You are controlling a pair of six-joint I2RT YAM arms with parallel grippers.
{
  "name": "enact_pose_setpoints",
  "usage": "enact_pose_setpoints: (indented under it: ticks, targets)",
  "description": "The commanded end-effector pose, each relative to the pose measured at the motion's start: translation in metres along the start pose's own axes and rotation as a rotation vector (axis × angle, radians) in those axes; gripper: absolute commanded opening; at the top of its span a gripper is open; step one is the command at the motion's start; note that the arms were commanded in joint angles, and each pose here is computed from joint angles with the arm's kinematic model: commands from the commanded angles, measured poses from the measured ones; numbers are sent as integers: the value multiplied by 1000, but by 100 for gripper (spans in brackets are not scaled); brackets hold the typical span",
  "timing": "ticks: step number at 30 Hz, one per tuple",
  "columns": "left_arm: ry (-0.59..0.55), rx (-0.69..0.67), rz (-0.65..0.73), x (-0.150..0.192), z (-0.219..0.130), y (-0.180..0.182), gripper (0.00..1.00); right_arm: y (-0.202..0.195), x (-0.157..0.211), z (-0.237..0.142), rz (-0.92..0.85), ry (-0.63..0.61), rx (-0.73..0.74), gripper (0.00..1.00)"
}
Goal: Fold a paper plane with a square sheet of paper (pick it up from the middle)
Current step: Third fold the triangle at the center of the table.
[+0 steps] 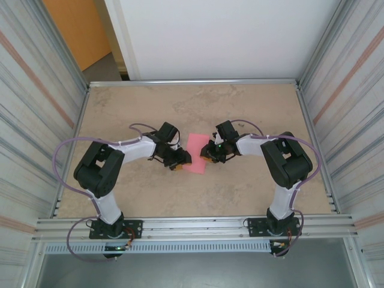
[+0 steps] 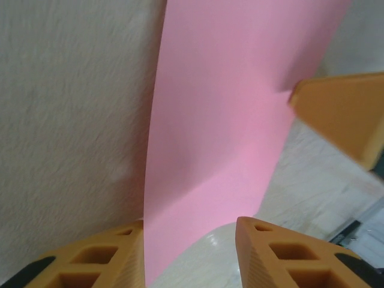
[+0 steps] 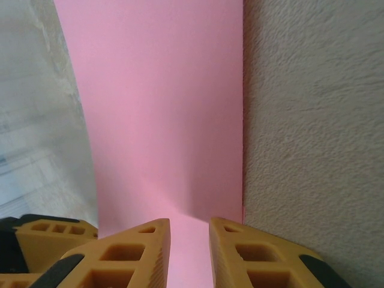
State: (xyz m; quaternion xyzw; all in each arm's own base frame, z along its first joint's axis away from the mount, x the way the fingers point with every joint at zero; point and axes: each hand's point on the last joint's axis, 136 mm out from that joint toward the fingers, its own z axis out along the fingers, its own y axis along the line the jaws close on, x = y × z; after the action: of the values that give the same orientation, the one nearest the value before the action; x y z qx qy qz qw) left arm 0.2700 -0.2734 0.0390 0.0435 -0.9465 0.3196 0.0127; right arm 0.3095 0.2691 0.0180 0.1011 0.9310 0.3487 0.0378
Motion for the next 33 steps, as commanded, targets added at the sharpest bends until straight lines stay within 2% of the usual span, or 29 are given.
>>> enact_pose_setpoints:
  ticks: [1,11,24,30,33]
  targets:
    - [-6,119,-6,-13,-7,-13,42,-56,17,12,109,41,169,25]
    - [87,215,-18,-31,-3,-19,31,-52,15,10,101,34,159,25]
    - [113,179,15,-39,3,-12,21,-42,11,5,57,15,138,28]
    - [108,165,14,-42,3,-11,8,-22,1,-4,-7,-14,95,32]
    - [97,167,-2,-42,2,-11,4,-3,-8,-18,-95,-52,64,38]
